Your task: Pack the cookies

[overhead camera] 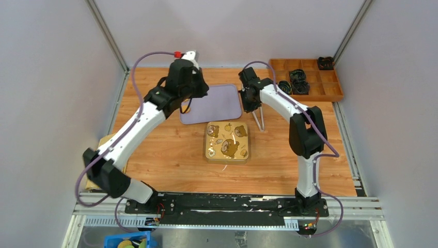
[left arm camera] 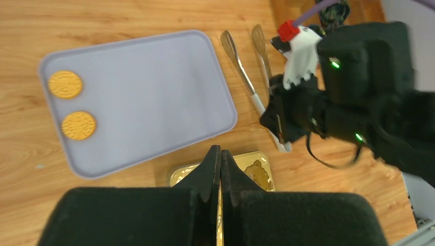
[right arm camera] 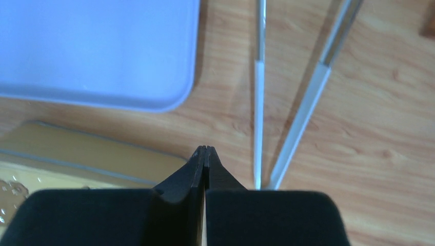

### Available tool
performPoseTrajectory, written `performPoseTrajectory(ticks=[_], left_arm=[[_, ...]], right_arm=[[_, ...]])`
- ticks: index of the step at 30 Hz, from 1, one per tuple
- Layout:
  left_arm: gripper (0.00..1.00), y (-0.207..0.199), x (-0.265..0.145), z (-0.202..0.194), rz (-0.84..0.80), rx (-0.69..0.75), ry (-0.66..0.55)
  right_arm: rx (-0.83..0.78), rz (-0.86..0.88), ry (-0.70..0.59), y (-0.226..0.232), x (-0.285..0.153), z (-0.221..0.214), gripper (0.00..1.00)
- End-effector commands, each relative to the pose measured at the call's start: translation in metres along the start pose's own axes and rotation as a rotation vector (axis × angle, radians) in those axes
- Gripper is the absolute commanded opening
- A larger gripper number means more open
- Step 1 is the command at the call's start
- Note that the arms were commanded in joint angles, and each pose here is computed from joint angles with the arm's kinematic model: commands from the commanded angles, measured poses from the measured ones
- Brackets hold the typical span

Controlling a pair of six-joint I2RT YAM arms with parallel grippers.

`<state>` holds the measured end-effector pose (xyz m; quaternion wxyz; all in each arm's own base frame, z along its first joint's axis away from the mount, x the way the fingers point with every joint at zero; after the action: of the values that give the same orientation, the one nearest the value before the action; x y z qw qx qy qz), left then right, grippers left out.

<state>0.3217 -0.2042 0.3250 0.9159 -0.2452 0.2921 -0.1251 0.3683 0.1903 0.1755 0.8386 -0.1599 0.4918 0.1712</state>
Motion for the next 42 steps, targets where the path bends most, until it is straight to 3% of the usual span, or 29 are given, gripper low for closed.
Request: performPoseTrajectory(ticks=[1, 8, 14, 27, 34, 42], left_arm=[[0.01, 0.025, -0.045, -0.004, 0.096, 0.029, -0.082], [0.05, 0.038, -0.112, 0.004, 0.112, 0.062, -0.225], [0.06, 0.05, -0.143, 0.001, 0.134, 0.066, -0.261], [0.07, 0.057, -0.143, -0.001, 0.186, 0.089, -0.266], [0.07, 0.062, -0.124, -0.009, 0.2, 0.114, -0.246], [0.06, 0.058, -0.097, -0.007, 0.194, 0.153, -0.235]], right_arm=[[0.001, 0.028, 0.031, -0.002, 0.017, 0.015, 0.0], [0.041, 0.021, 0.088, -0.01, 0.054, 0.024, 0.0], [0.091, -0.012, 0.125, -0.029, 0.076, 0.022, 0.0], [0.133, -0.042, 0.101, -0.06, 0.083, 0.03, 0.0], [0.092, 0.06, 0.034, -0.032, 0.04, 0.032, 0.0], [0.027, -0.039, -0.099, -0.011, -0.049, 0.007, 0.0]])
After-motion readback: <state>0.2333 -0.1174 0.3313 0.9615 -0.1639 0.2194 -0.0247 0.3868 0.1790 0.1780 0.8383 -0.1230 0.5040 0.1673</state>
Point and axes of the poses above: each gripper's point midway between its finger pads, its own x axis out along the fingers, its own y axis along the line the jaws close on, z = x × y, the point moved 9 cm from there along -x, back along the fingers, and after that the axes turned 13 degrees about -x, right-handed, at the moved point
